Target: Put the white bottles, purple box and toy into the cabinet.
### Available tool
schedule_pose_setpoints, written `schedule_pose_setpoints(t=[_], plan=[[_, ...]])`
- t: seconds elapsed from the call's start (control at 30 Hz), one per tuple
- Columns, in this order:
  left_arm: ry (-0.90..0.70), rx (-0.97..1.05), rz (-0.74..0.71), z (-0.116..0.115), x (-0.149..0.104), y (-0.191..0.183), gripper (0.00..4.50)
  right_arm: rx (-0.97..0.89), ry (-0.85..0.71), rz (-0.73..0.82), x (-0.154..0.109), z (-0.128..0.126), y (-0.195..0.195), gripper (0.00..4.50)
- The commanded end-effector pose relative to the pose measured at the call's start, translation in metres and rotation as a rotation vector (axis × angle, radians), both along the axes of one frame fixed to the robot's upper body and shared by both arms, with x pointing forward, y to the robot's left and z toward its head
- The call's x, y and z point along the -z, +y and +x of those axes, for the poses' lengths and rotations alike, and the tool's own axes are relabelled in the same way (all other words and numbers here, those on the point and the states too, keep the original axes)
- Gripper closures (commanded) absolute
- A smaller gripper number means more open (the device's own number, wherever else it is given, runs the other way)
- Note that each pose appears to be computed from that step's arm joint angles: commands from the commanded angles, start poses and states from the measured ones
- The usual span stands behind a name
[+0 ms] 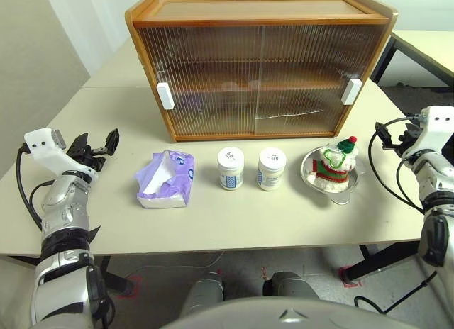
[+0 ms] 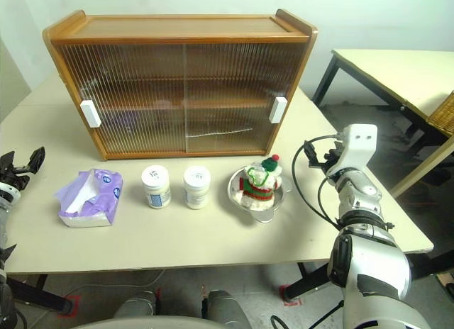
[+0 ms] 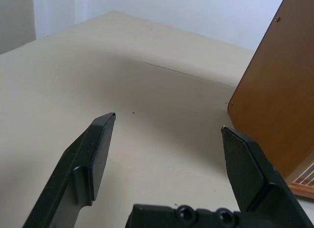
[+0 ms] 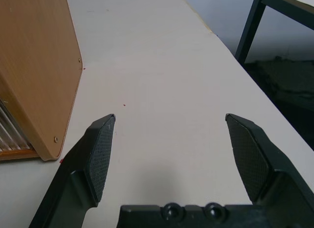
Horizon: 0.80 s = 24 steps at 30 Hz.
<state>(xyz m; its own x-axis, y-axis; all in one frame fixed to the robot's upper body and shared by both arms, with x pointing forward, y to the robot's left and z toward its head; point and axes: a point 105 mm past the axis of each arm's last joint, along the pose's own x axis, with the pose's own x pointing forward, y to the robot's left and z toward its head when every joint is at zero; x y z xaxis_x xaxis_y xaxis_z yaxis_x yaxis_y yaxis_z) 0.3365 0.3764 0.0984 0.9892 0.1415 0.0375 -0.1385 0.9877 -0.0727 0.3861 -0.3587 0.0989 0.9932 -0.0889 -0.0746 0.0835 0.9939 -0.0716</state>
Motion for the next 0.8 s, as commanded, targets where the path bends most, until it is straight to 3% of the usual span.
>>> schedule_pose_setpoints(t=[0.03,0.23,0.43,0.6,0.8], plan=[[0.004,0.002,0.011,0.003,-0.001,0.0,0.05,0.001,-0.008,0.002,-0.002,0.001,0.0,0.0],[0.01,0.017,0.012,0.009,-0.002,-0.001,0.05,-0.009,-0.049,-0.021,-0.017,0.001,-0.005,0.0],[0.011,0.014,0.014,0.01,-0.004,0.003,0.05,-0.105,-0.168,-0.056,-0.061,0.006,-0.001,0.0],[0.02,0.041,0.018,0.012,-0.002,-0.002,0.05,-0.359,-0.24,-0.041,-0.101,0.004,0.026,0.0],[0.01,0.077,0.044,0.014,-0.011,-0.006,0.05,-0.86,-0.168,0.013,-0.127,-0.028,0.114,0.0]])
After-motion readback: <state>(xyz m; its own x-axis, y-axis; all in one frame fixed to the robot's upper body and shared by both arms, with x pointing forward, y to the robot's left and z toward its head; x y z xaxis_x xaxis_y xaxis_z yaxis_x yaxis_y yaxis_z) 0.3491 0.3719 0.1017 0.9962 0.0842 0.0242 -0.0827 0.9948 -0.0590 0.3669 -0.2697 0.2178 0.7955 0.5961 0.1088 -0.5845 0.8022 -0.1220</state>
